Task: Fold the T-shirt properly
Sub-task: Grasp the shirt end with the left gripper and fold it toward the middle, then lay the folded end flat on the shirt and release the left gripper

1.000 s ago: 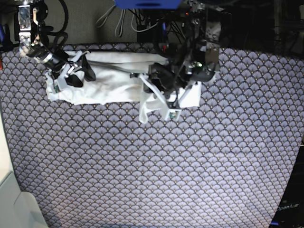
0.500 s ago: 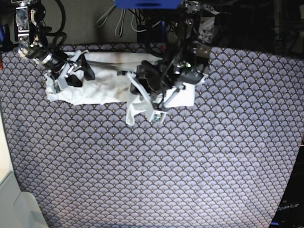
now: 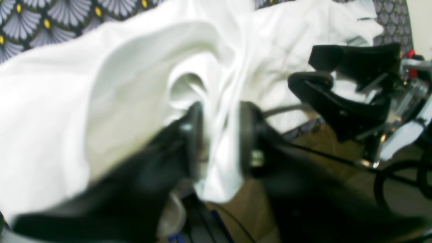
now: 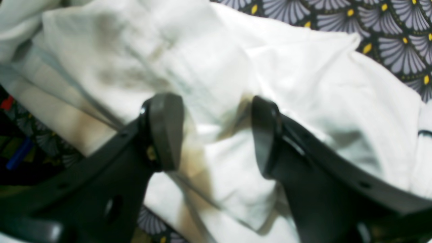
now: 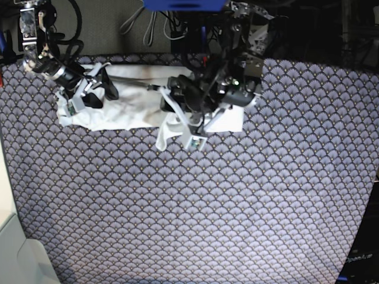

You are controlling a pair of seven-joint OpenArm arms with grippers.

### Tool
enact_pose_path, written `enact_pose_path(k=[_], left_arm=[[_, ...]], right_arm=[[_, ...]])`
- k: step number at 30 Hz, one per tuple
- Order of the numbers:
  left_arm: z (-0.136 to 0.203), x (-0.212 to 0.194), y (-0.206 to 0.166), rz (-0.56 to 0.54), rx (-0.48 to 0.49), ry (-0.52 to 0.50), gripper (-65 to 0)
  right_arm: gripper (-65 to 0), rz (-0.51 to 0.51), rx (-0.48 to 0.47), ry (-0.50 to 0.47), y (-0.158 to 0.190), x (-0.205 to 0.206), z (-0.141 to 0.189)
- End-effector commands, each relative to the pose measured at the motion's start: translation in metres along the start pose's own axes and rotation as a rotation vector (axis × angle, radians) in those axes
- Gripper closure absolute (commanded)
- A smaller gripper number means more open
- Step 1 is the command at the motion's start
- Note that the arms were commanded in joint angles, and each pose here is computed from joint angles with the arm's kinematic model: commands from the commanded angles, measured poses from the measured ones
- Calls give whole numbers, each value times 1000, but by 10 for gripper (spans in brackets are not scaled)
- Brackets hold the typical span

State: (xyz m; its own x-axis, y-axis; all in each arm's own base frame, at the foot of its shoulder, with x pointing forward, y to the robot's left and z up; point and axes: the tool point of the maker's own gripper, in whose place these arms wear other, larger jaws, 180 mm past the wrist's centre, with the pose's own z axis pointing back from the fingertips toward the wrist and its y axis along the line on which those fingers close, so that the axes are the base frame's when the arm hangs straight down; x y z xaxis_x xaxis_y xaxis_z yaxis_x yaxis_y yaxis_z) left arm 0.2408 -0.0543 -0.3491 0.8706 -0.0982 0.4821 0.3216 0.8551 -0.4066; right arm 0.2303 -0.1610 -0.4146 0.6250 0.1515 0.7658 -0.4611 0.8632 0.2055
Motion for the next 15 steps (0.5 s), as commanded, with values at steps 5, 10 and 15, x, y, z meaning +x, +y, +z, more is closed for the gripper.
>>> enact_pose_path(k=[5, 10, 15], left_arm=[[5, 1, -18, -46, -89, -5, -373], [16, 5, -37, -43, -259, -3, -422], [33, 28, -49, -43, -347, -97, -422]], right_arm=[[-337, 20, -14, 14, -4, 2, 2], [-339, 20, -14, 14, -4, 2, 2], [-339, 18, -13, 13, -4, 2, 2]])
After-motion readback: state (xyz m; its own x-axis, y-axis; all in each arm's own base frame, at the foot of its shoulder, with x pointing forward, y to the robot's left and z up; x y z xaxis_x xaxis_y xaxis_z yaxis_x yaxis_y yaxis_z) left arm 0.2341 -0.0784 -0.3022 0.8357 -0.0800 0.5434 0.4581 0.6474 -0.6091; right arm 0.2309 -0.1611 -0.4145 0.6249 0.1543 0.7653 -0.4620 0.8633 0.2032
